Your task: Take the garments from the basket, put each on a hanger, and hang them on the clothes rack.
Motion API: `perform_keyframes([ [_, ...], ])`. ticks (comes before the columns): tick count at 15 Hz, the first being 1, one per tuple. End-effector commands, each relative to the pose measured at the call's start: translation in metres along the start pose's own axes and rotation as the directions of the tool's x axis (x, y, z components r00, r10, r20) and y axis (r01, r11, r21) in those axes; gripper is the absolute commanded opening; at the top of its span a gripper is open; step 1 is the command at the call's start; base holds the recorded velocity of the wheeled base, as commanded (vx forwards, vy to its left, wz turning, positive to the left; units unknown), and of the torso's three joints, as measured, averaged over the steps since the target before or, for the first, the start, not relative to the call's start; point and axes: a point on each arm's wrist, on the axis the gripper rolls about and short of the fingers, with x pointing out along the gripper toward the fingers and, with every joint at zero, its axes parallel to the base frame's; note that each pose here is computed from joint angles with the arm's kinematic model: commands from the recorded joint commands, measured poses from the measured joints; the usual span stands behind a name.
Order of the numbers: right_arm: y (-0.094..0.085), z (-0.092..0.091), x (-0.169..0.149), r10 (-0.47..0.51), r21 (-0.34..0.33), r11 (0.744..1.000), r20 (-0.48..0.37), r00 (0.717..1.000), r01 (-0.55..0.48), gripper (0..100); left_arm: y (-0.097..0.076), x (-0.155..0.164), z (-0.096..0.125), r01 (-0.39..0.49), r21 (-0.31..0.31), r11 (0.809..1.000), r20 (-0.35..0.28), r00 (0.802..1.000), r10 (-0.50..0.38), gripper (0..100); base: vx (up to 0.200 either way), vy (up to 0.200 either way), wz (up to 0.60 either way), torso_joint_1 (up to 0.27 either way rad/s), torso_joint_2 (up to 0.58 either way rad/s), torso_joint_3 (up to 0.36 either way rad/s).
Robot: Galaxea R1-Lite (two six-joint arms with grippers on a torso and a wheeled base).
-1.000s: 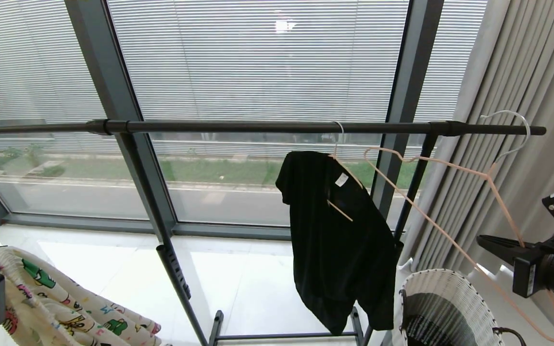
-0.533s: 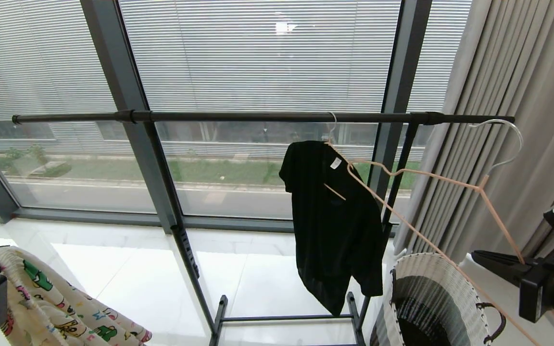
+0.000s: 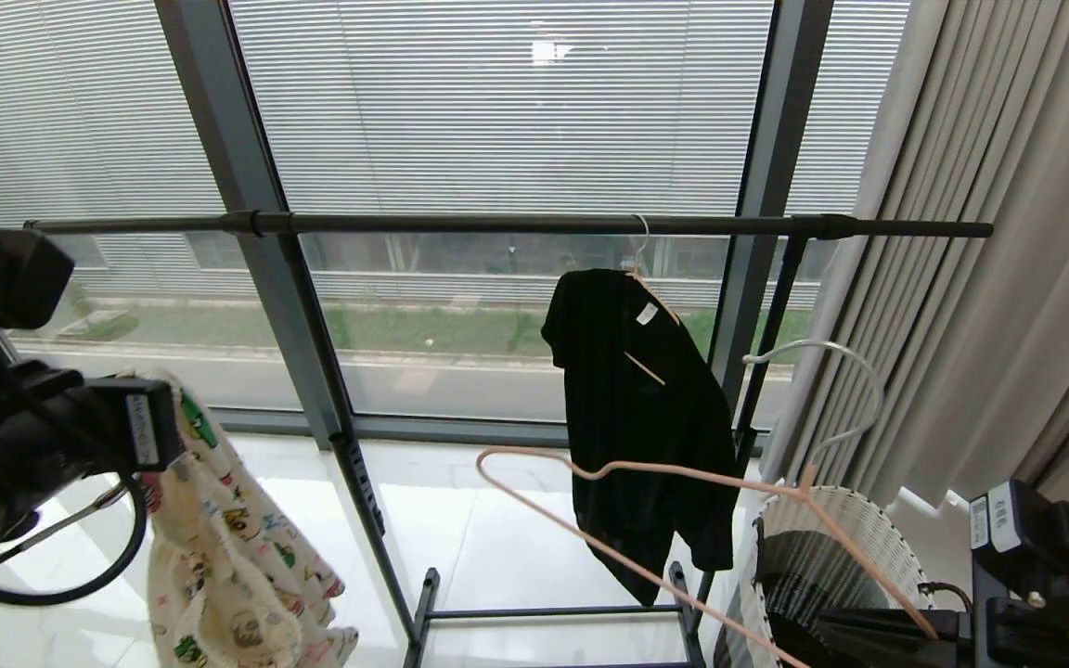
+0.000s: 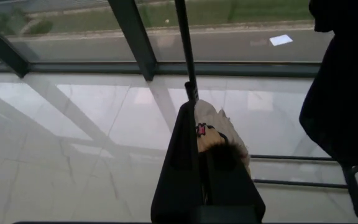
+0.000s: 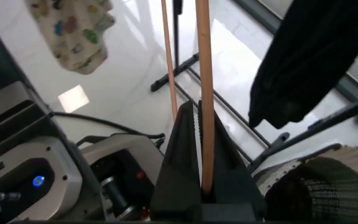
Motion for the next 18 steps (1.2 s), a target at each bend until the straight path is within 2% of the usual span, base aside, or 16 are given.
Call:
perform_keyframes([
  [1,0.009,0.005,0.013,0.067,-0.028,0.997,-0.026,0.997,-0.068,0,-0.034,0.047,0.016,-0.022,-0.065,0.998,-0.046,0.999,0.019,0,0.000,0.000,0.00,0.000,0.00,0.000],
  [2,0.012,0.009,0.017,0.082,-0.037,0.996,-0.020,0.996,-0.083,0,-0.043,0.055,0.018,-0.045,-0.069,0.997,-0.051,0.998,0.042,0,0.000,0.000,0.00,0.000,0.00,0.000],
  [4,0.011,0.019,0.031,0.089,-0.043,0.995,0.000,0.996,-0.089,0,-0.059,0.057,0.022,-0.011,-0.088,0.996,-0.043,0.999,0.007,0,0.000,0.000,0.00,0.000,0.00,0.000],
  [6,0.008,0.028,0.052,0.080,-0.046,0.996,0.027,0.996,-0.079,0,-0.067,0.058,0.030,0.007,-0.114,0.993,-0.023,1.000,-0.010,0,0.000,0.000,0.00,0.000,0.00,0.000],
  [10,0.003,0.045,0.088,0.074,-0.051,0.996,0.062,0.995,-0.071,0,-0.070,0.062,0.036,0.007,-0.128,0.992,-0.011,1.000,-0.009,0,0.000,0.000,0.00,0.000,0.00,0.000],
  [13,-0.003,0.059,0.109,0.019,-0.003,1.000,0.091,0.996,-0.019,0,-0.070,0.062,0.037,0.008,-0.132,0.991,-0.007,1.000,-0.009,0,0.000,0.000,0.00,0.000,0.00,0.000],
  [17,-0.005,0.071,0.126,0.021,0.015,1.000,0.114,0.993,-0.023,0,-0.071,0.064,0.038,0.005,-0.131,0.991,-0.008,1.000,-0.006,0,0.000,0.000,0.00,0.000,0.00,0.000],
  [18,-0.001,0.073,0.130,0.032,0.010,0.999,0.116,0.993,-0.034,0,-0.073,0.069,0.038,-0.023,-0.130,0.991,-0.012,1.000,0.022,0,0.000,0.000,0.00,0.000,0.00,0.000],
])
